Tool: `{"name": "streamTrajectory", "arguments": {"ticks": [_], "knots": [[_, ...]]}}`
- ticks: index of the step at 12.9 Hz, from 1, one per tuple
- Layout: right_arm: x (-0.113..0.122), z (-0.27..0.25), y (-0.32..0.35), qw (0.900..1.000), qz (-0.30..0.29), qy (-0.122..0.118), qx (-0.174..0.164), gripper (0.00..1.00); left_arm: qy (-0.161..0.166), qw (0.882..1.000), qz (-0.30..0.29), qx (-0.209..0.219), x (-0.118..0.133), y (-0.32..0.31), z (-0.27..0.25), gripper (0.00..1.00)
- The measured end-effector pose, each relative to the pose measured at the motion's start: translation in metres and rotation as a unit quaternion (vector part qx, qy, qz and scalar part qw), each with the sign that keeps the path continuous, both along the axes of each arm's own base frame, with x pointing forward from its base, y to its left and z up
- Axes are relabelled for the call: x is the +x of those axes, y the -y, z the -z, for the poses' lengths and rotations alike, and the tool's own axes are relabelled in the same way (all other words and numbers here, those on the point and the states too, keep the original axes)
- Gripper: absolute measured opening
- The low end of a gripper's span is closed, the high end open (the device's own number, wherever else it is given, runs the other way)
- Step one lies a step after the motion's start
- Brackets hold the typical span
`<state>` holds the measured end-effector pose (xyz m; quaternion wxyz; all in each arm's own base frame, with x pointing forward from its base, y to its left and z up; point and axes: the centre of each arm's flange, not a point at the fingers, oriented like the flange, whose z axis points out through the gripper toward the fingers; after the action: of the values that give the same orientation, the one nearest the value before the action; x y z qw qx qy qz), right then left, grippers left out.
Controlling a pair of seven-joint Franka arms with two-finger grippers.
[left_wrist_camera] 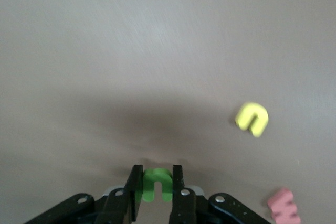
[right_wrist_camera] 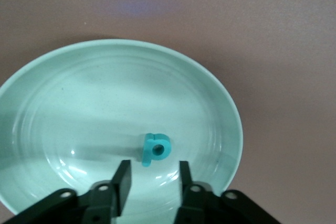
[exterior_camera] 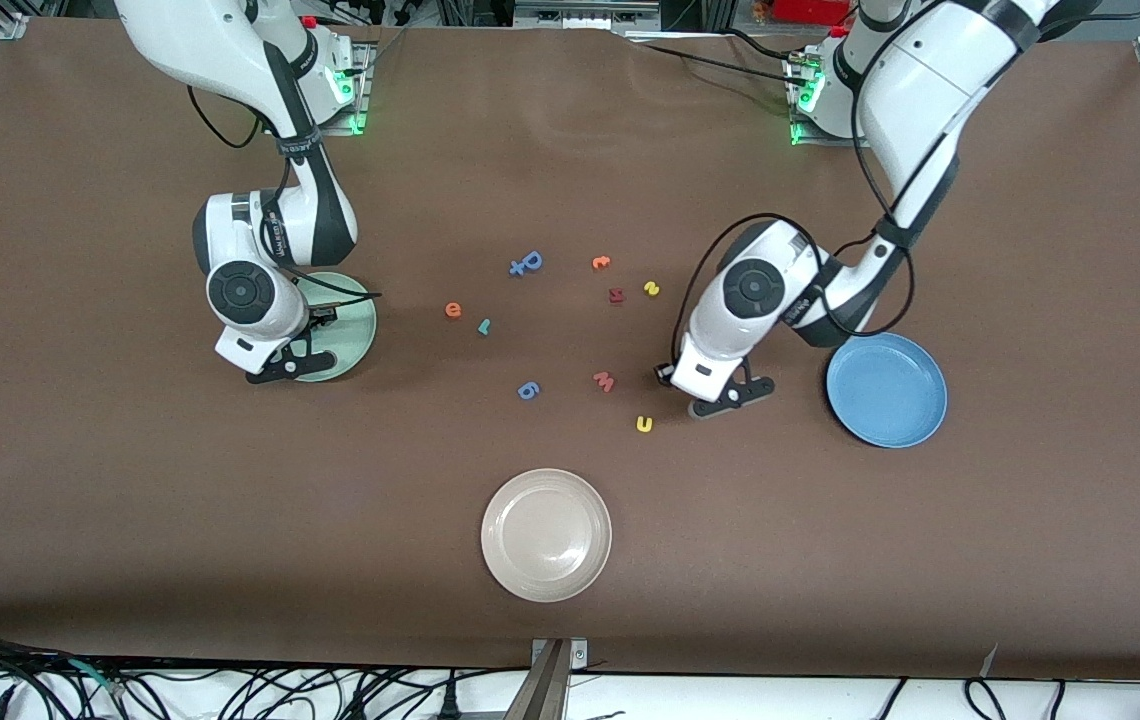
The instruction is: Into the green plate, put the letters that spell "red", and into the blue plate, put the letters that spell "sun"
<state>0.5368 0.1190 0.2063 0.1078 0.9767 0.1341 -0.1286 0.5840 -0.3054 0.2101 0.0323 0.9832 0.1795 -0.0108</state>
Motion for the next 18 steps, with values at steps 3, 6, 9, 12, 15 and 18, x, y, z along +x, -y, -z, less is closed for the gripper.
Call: {"name": "streamTrajectory", "arguments": {"ticks": [3, 6, 9, 12, 15, 18], "knots": [[0.002, -0.005, -0.006, 1.000, -0.004, 0.005, 0.004, 0.84, -0.026, 0.999, 0.032, 0.025, 0.035, -0.067, -0.014, 0.26], [0.003, -0.016, -0.017, 1.000, -0.012, 0.012, 0.013, 0.99, -0.067, 0.993, 0.092, 0.039, 0.059, -0.132, -0.031, 0.26], [-0.003, -0.024, -0.042, 1.000, -0.003, 0.022, 0.022, 0.99, -0.095, 0.981, 0.164, 0.034, 0.070, -0.200, -0.038, 0.26], [-0.017, -0.024, -0.088, 0.998, 0.033, 0.036, 0.025, 0.99, -0.103, 0.972, 0.212, 0.018, 0.073, -0.265, -0.031, 0.33], [-0.034, -0.020, -0.152, 0.991, 0.090, 0.084, 0.044, 0.99, -0.105, 0.967, 0.232, 0.010, 0.073, -0.277, -0.027, 0.65], [-0.053, -0.010, -0.196, 0.978, 0.163, 0.114, 0.057, 0.96, -0.103, 0.975, 0.197, 0.001, 0.070, -0.229, -0.030, 0.98]]}}
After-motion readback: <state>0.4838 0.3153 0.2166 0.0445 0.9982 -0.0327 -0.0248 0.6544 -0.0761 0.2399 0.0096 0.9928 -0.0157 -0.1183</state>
